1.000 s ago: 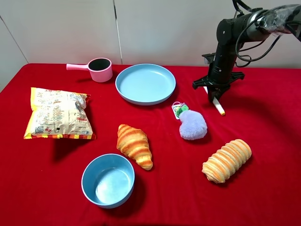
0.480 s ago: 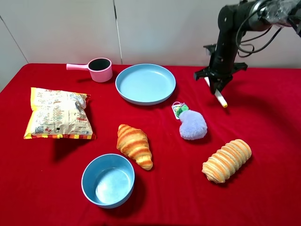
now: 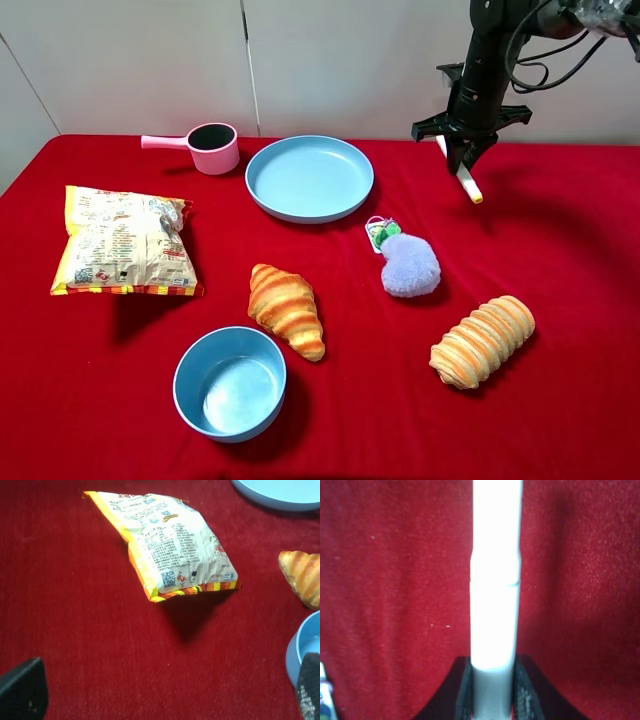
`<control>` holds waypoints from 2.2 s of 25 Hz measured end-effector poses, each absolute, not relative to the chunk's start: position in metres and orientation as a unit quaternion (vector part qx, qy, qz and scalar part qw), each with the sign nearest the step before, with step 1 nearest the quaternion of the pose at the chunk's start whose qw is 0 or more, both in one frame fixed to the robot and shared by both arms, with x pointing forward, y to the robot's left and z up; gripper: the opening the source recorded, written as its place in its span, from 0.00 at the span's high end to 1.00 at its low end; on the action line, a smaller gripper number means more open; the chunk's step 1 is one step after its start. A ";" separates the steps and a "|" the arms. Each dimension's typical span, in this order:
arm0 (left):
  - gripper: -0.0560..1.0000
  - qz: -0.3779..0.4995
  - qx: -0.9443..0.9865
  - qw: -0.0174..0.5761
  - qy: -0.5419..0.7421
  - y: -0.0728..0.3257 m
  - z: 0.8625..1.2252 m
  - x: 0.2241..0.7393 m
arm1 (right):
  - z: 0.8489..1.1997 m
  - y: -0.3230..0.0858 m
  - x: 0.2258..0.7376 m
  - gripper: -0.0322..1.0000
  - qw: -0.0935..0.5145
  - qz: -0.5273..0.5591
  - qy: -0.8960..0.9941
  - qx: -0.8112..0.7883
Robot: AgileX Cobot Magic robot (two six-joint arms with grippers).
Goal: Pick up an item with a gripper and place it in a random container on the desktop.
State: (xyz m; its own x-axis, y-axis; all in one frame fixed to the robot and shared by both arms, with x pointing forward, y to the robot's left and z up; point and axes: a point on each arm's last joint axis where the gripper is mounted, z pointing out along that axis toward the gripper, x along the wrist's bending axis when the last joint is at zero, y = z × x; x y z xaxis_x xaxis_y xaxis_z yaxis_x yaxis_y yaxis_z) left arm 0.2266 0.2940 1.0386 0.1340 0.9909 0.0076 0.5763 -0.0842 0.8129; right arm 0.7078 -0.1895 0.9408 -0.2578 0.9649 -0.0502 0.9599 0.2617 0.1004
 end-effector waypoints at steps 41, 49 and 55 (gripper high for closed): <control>0.00 0.303 0.671 0.342 0.584 0.294 1.039 0.227 | 1.006 -0.038 0.681 0.85 0.041 0.265 0.784 0.559; 0.00 0.303 0.671 0.342 0.584 0.294 1.039 0.227 | 0.981 -0.023 0.684 0.85 0.005 0.284 0.771 0.570; 0.00 0.303 0.671 0.342 0.584 0.294 1.039 0.227 | 0.961 -0.020 0.687 0.85 -0.010 0.276 0.767 0.579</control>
State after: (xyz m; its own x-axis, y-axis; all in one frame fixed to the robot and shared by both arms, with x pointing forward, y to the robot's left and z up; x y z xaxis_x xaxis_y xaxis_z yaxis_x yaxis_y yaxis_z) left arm 0.2266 0.2940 1.0386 0.1340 0.9909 0.0076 0.5763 -0.0842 0.8129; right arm 0.6867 -0.0197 0.9609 -0.3303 0.8822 0.3355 0.8935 0.1777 0.4124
